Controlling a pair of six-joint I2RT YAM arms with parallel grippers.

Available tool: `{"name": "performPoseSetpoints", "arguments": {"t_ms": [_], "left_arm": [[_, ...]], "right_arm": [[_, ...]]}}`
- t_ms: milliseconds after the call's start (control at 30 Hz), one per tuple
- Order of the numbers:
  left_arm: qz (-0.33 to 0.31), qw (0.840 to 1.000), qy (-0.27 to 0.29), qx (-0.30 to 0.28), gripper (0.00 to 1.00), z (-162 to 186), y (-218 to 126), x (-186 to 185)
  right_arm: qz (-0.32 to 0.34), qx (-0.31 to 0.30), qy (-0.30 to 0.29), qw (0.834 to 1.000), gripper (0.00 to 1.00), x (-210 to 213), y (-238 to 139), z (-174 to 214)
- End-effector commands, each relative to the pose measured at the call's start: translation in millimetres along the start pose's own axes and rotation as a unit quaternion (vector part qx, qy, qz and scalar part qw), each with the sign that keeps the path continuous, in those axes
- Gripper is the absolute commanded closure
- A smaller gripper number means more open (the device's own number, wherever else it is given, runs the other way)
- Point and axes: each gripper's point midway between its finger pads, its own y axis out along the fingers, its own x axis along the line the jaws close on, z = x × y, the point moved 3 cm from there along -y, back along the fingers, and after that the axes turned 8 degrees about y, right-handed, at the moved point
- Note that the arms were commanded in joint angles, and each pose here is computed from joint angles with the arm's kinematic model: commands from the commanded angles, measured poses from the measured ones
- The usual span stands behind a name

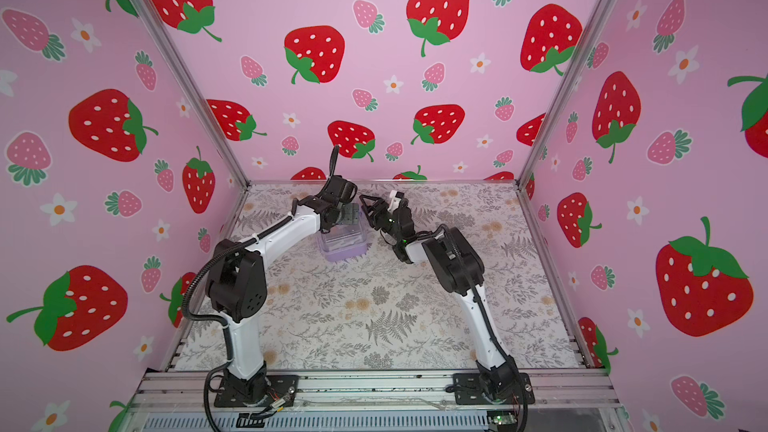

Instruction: Pack the tool kit

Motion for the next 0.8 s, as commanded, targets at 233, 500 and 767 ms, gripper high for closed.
{"name": "performPoseSetpoints", "arguments": {"t_ms": [233, 500, 767], "left_arm": [[0.049, 0.991, 0.037, 0.12, 0.06, 66, 15, -21], [0.07, 0.989, 0.042, 0.124, 0.07, 68, 8, -22], [0.08, 0.988, 0.034, 0.128, 0.08, 64, 2, -20]], "right_arm": [[0.041, 0.065, 0.011, 0.997, 0.55, -43, -3, 31], [0.054, 0.103, 0.001, 0.993, 0.6, -60, 1, 39], [0.031, 0.132, -0.012, 0.991, 0.6, -54, 6, 45]]}}
